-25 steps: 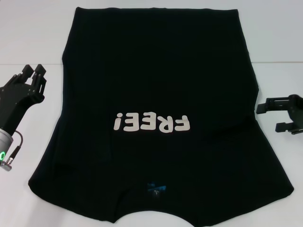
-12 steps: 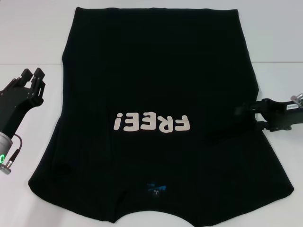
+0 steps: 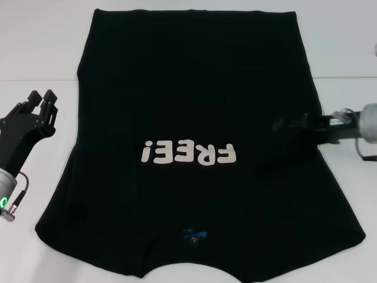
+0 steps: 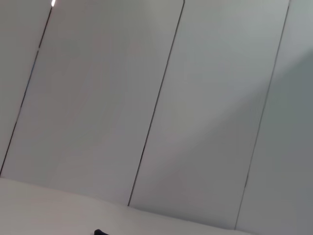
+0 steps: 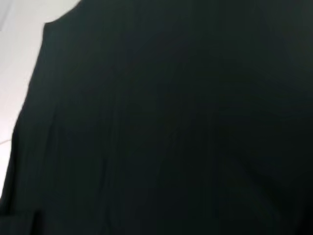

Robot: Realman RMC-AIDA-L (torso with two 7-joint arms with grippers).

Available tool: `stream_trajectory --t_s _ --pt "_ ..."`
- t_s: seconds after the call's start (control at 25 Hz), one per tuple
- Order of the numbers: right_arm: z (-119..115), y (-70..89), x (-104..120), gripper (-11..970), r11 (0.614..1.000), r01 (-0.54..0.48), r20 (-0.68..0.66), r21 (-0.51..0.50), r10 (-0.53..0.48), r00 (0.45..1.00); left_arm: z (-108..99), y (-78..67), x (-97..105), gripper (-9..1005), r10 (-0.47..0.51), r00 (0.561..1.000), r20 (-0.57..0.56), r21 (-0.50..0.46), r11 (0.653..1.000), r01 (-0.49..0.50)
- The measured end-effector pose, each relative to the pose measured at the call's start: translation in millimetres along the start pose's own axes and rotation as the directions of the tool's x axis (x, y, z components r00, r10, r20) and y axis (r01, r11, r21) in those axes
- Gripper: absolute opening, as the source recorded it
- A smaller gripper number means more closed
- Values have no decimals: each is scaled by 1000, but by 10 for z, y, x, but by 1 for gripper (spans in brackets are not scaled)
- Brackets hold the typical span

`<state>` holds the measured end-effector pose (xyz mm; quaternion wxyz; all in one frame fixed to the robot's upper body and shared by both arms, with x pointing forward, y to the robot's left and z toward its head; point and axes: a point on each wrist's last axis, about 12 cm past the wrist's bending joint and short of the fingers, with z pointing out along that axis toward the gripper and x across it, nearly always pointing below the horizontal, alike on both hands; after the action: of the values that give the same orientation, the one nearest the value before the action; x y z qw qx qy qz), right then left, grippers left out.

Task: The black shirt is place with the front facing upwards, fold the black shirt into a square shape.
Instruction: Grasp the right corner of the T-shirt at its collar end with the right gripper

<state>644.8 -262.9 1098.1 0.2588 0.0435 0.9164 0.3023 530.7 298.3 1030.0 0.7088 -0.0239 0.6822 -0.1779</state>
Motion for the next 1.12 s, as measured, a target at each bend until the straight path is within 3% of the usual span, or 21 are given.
stream_trajectory --t_s 0.2,0.32,0.44,0.8,1.12 --pt "230 230 -11 943 990 129 143 -48 -121 982 11 -5 -5 304 1 1000 1 2 1000 -1" --pt "266 256 24 943 982 170 259 -87 -142 955 23 -10 -10 304 2 1000 3 5 1000 -2" --pt "188 142 45 943 982 151 299 -113 -111 948 28 -11 -11 304 3 1000 3 6 1000 -3" --pt "-368 -195 -85 943 963 122 330 -240 -38 943 112 -33 17 305 -2 1000 -31 -3 1000 2" --pt "-757 -285 -166 943 956 143 172 -257 -101 980 204 -79 65 306 -16 997 -78 -3 1000 16"
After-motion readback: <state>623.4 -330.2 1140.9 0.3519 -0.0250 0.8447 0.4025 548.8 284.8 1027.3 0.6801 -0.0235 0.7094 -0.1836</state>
